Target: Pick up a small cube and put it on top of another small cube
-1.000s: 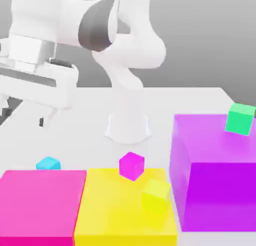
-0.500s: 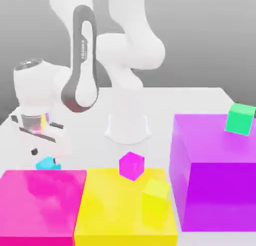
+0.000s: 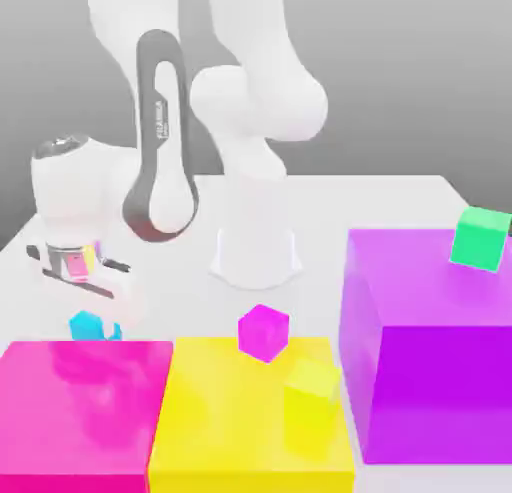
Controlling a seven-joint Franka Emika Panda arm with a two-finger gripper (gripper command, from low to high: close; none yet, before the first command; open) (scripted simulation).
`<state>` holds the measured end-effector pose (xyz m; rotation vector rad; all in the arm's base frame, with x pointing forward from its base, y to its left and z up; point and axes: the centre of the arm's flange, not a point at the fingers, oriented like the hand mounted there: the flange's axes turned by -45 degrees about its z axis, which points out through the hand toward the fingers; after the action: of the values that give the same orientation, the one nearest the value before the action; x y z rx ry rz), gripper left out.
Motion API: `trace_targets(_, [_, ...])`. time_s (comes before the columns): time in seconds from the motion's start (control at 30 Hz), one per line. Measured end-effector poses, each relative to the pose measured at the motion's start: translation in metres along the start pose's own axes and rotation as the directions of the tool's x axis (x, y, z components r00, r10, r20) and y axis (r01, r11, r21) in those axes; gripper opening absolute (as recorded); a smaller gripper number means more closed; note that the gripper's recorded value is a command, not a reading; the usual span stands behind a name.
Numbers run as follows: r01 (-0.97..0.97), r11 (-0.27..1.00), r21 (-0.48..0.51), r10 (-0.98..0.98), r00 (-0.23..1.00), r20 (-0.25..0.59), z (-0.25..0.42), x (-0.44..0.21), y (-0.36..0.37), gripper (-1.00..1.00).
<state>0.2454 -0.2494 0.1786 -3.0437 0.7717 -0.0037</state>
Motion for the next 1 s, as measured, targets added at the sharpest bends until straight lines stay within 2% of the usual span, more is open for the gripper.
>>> trace_targets(0.1, [-0.046,0.999,-0.001,0.046,0.999,0.001,-0.019,0.002,0.000,-1.00])
trace_targets(0.2, [-0.045,0.999,-0.003,0.045,0.999,0.000,-0.031,0.022,-0.041,-1.00])
trace_targets(0.57, [-0.238,0.971,0.000,0.238,0.971,-0.005,-0.074,0.060,-0.162,-1.00])
trace_targets(1.0, [-0.440,0.898,0.002,0.440,0.898,0.000,-0.130,0.036,-0.329,-1.00])
